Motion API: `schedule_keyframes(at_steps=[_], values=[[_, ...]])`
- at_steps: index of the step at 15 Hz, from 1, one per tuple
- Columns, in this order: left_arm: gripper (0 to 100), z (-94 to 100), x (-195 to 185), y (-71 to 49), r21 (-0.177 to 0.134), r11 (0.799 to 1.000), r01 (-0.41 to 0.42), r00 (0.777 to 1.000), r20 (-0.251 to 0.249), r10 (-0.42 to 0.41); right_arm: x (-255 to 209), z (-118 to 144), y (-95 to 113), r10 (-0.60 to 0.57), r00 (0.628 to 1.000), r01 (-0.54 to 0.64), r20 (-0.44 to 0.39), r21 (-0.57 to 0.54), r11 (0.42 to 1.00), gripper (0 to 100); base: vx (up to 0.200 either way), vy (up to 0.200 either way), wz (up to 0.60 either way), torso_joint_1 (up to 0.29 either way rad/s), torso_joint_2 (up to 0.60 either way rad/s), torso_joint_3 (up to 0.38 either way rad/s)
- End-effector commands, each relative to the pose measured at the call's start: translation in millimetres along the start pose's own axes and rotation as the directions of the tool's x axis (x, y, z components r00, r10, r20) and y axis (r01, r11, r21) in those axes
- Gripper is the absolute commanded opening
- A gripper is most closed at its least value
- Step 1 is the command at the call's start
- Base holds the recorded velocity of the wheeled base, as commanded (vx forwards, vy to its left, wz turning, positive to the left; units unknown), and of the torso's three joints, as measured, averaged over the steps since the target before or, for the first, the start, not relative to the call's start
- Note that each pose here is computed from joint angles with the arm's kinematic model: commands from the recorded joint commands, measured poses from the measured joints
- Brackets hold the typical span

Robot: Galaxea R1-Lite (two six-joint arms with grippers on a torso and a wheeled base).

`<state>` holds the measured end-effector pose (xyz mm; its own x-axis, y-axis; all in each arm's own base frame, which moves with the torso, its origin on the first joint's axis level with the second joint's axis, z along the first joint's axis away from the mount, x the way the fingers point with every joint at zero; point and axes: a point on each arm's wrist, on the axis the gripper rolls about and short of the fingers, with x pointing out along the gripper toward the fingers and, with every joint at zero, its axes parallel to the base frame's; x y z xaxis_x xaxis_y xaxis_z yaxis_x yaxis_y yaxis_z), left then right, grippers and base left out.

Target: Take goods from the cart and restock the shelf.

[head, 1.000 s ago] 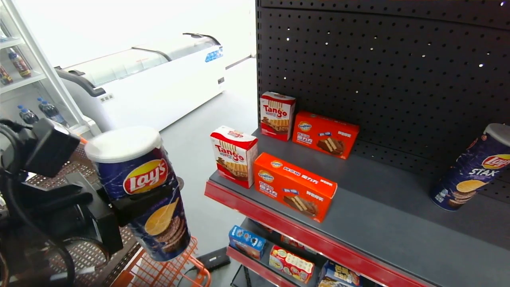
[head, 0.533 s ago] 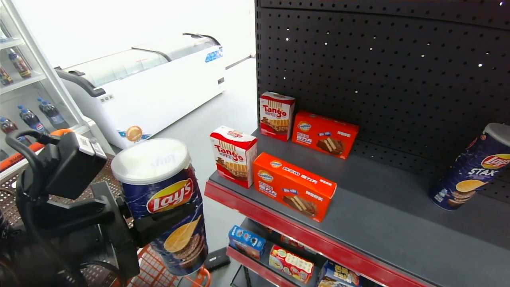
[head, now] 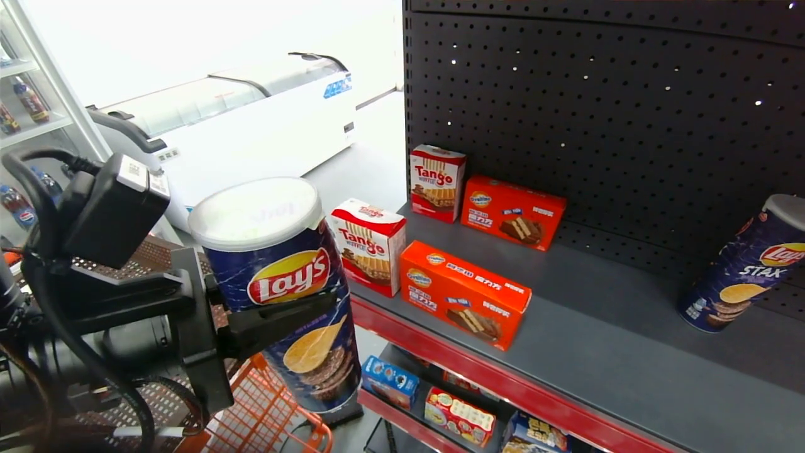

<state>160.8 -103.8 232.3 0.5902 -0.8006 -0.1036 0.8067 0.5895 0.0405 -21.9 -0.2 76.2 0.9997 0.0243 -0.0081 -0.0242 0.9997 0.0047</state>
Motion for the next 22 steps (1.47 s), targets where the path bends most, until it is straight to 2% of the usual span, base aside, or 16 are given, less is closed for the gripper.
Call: schedule_keyframes(at_steps=[1, 6, 18, 22], values=[[0, -1.7, 5.5, 1.7, -0.003, 1.000, 0.015, 1.000, -0.001, -0.015, 0.0, 0.0, 0.0, 0.000, 1.000, 0.000, 0.000, 0.000, 1.000, 100, 0.000, 0.000, 0.00, 0.000, 0.00, 0.000], [0, 4.4, 8.2, -0.5, 0.008, 0.998, 0.066, 0.997, 0.027, -0.066, 0.0, 0.0, 0.0, 0.002, 1.000, -0.002, 0.000, 0.000, 1.000, 100, 0.000, 0.000, 0.00, 0.000, 0.00, 0.000], [0, 13.6, 18.2, 4.8, 0.015, 0.998, 0.063, 0.997, 0.043, -0.064, 0.0, 0.0, 0.0, 0.002, 1.000, -0.002, 0.000, 0.000, 1.000, 100, 0.000, 0.000, -0.60, 0.005, 0.00, 0.002], [0, 13.7, 17.0, 5.8, 0.014, 0.998, 0.055, 0.997, 0.044, -0.056, 0.0, 0.0, 0.0, 0.000, 1.000, 0.000, 0.000, 0.000, 1.000, 100, 0.000, 0.000, 0.00, 0.000, 0.00, 0.000]])
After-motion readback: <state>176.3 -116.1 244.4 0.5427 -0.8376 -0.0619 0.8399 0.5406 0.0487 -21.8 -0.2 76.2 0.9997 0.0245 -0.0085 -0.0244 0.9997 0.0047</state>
